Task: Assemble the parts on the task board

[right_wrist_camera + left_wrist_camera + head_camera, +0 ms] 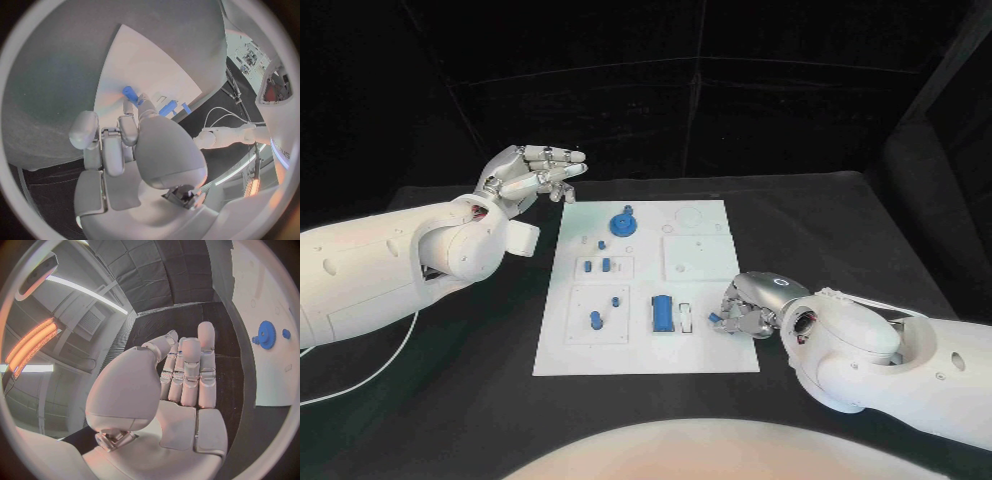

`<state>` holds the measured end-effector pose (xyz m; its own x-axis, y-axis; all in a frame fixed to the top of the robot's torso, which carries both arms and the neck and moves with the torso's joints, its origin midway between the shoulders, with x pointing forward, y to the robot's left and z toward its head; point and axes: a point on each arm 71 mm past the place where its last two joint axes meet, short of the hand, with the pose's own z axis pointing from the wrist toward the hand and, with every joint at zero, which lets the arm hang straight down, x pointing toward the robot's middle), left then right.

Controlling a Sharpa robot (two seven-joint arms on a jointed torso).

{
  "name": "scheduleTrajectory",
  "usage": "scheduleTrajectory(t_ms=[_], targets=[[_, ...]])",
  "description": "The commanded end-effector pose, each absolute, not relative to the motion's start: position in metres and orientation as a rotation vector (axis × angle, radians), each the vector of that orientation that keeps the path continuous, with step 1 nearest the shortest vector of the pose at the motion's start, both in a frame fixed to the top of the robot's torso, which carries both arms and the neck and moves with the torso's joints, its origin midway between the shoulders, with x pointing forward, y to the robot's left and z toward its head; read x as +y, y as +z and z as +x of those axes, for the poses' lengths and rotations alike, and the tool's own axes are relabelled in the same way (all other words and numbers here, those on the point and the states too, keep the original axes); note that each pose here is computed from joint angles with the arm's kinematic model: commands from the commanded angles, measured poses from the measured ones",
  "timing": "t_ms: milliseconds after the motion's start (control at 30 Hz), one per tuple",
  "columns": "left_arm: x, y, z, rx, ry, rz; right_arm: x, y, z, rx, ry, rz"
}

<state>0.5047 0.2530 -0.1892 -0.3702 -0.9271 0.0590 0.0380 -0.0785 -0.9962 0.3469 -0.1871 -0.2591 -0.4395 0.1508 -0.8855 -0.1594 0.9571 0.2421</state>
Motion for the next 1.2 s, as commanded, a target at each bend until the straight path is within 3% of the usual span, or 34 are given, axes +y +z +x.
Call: scheduleTrajectory(t_ms=[33, 433, 867, 1200], targets=[[0.252, -0.188, 0.504, 1.406, -1.576, -1.016, -0.187, -0.254, 0.346, 1.962, 0.416, 0.125], [0.252, -0.188, 0.503, 1.409, -1.59, -1.013, -0.178, -0.251, 0.347, 1.919, 0.534, 0.257], [0.252, -0.187, 0.503, 1.409, -1.588, -1.014, -0.168, -0.263, 0.349, 2.047, 0.512, 0.292], [0.252, -0.187, 0.503, 1.41, -1.59, -1.014, -0.164, -0.268, 0.353, 2.074, 0.489, 0.291]])
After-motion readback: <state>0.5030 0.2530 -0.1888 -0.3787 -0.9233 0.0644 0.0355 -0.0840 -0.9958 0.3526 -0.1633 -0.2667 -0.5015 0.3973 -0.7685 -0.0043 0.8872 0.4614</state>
